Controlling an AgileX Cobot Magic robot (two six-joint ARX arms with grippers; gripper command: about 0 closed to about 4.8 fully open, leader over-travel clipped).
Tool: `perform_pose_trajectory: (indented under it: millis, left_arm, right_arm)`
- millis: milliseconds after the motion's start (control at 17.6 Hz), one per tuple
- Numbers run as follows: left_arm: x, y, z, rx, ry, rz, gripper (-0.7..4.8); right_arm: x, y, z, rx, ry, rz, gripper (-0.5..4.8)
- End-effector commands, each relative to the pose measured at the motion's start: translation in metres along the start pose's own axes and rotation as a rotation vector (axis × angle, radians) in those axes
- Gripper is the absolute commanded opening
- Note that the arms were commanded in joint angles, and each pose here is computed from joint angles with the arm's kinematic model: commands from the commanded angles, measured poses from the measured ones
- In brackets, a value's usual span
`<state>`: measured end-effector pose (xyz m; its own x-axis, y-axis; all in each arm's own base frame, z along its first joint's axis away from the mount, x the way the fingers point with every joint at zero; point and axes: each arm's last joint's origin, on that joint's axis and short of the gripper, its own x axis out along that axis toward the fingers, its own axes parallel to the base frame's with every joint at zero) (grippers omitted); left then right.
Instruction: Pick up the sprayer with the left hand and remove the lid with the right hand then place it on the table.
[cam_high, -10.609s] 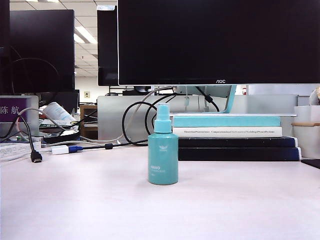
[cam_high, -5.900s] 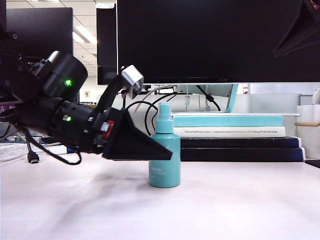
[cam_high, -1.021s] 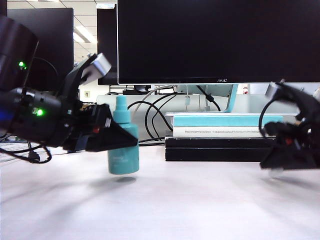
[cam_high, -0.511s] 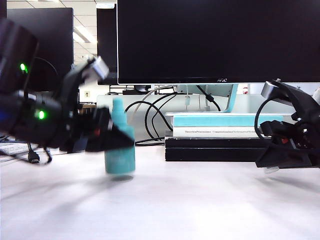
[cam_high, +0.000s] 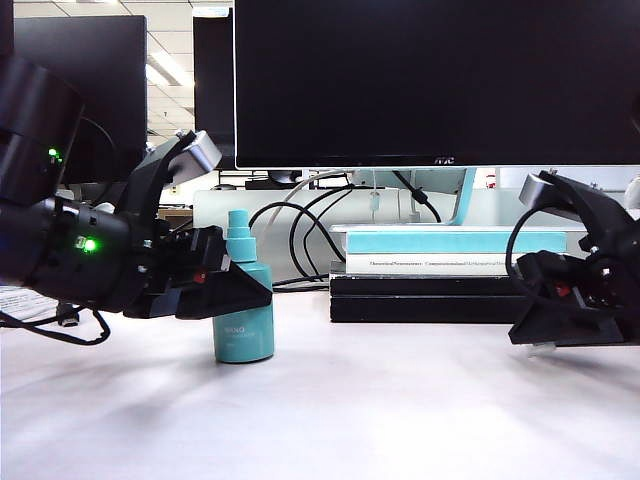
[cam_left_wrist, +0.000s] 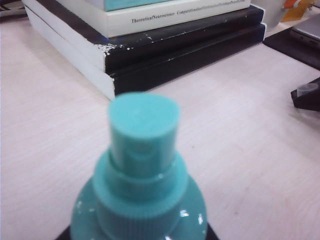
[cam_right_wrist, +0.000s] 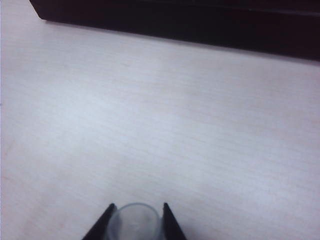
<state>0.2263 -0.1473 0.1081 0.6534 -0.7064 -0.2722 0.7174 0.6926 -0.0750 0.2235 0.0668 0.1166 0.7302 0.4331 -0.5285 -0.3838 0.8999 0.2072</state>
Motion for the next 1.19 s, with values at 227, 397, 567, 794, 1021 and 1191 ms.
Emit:
perform_pose_trajectory:
  millis: [227,397,567,794,1021,1191]
  left_arm:
    - [-0.004,0.0,0.019,0.017,-0.125,0.041,4.79]
    - [-0.017,-0.001,0.045,0.037,-0.225,0.08,4.79]
    - [-0.053,-0.002,0.084,0.087,-0.283,0.199,4.79]
    - [-0.123,-0.018,0.121,0.228,-0.353,0.393,4.15]
    - [-0.203,-0.036,0.131,0.3,-0.489,0.612,1.99]
    - [-0.235,-0.044,0.117,0.306,-0.469,0.699,1.42]
  right_arm:
    - [-0.003,0.002,0.014,0.085,-0.125,0.019,4.79]
    - [-0.014,0.006,0.03,0.104,-0.248,0.045,4.79]
    - [-0.047,0.016,0.057,0.058,-0.437,0.074,4.79]
    - [-0.1,0.03,0.078,0.01,-0.651,0.075,4.79]
    - [-0.166,0.044,0.079,-0.164,-0.871,-0.024,-0.1]
    - [-0.197,0.042,0.061,-0.085,-0.904,-0.272,-0.04]
